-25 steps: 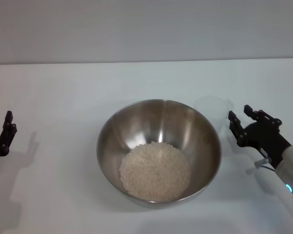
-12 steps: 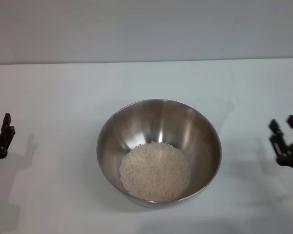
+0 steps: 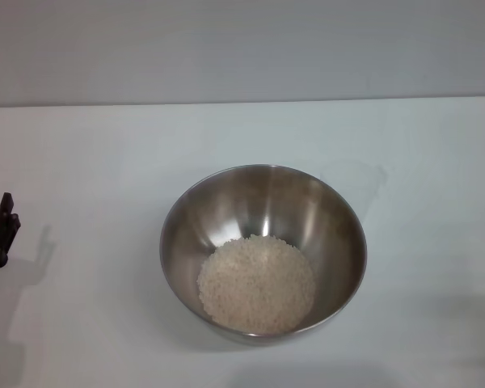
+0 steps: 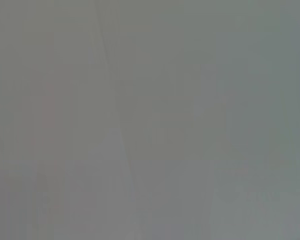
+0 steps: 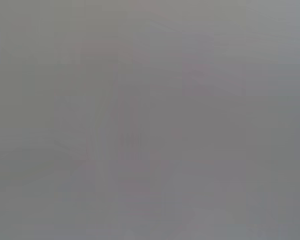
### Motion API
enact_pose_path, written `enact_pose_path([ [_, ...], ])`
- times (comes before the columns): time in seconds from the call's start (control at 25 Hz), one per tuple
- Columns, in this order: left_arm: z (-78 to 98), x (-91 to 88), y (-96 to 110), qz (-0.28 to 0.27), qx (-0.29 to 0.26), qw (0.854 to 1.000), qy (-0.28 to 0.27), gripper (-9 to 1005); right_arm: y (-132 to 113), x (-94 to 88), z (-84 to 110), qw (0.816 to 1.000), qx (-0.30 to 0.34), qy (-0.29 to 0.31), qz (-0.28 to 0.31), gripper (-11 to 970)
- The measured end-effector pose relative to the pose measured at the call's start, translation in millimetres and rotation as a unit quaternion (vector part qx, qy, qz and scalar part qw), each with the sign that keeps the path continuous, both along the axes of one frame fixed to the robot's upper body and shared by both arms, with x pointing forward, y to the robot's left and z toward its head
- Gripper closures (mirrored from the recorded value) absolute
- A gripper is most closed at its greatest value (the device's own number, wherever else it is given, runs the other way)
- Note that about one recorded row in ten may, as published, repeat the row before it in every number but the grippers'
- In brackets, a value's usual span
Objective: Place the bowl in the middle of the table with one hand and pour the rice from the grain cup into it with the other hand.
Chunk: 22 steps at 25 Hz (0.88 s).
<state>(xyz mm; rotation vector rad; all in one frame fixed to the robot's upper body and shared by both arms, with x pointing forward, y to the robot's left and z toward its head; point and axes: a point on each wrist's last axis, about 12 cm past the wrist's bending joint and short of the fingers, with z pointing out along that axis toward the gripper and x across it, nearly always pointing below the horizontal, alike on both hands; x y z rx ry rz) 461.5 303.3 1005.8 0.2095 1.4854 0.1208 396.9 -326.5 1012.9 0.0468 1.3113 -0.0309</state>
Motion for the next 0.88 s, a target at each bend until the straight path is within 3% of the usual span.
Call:
enact_pose_path([
  [0.12, -0.4, -2.5, 2.0, 0.004, -0.009, 1.000, 0.000, 243, -0.8, -0.4, 1.0, 1.000, -0.001, -0.004, -0.001, 309],
  [0.4, 0.3, -4.3, 3.0, 0.006, -0.010, 1.000, -0.004, 242, -1.9, 0.2, 1.7, 1.000, -0.002, -0.007, -0.008, 141],
  [0.88, -0.8, -4.4, 7.8, 0.019, -0.018, 1.000, 0.001, 236, -2.8, -2.3, 0.8, 1.000, -0.008, -0.004, -0.013, 141],
])
